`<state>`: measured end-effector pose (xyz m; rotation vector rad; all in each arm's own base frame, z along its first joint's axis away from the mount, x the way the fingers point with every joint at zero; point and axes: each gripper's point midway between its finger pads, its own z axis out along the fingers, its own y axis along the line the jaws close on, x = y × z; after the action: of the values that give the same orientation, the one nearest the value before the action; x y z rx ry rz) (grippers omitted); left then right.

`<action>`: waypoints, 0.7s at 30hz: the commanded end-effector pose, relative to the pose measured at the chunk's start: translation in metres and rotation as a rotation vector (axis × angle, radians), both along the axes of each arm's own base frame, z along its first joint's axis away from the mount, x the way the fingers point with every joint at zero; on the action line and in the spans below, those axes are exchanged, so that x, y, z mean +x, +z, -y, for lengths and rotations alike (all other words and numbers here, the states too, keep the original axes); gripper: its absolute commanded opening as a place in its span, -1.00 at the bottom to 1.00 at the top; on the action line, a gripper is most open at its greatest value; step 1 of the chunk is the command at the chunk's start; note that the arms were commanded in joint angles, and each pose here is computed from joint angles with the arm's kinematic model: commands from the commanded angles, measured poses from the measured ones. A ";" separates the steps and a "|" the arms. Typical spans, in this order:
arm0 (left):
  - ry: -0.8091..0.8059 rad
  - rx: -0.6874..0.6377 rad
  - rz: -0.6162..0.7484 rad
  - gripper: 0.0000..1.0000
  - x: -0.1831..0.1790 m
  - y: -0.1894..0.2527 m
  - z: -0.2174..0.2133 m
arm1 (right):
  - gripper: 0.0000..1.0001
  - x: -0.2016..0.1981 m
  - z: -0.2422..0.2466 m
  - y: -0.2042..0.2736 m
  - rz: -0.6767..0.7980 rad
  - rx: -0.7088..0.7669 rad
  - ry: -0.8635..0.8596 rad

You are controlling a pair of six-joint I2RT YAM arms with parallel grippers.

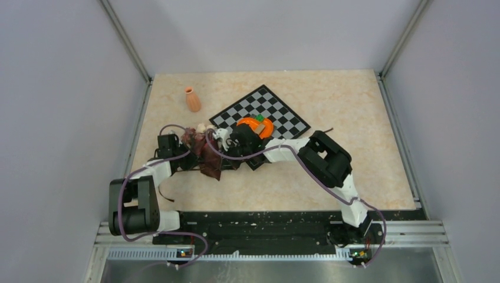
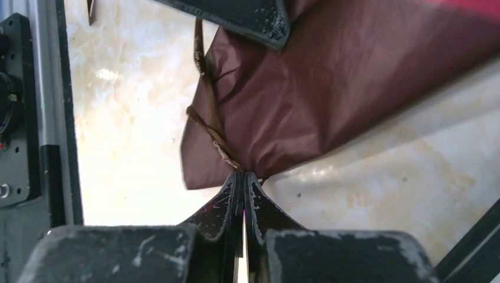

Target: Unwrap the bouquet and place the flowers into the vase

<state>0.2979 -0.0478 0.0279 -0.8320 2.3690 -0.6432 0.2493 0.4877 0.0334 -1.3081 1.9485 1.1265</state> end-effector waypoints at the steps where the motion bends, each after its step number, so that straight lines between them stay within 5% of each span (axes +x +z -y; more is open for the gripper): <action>1: 0.005 0.028 0.018 -1.00 0.007 0.001 -0.005 | -1.00 -0.011 -0.004 0.047 0.051 0.080 -0.006; 21: -0.036 0.048 0.035 -1.00 0.009 0.004 -0.004 | -0.98 -0.029 0.022 0.057 0.020 0.068 -0.081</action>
<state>0.2977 -0.0467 0.0273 -0.8134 2.3731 -0.6323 0.2149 0.4491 0.0539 -1.2481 2.0157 1.0943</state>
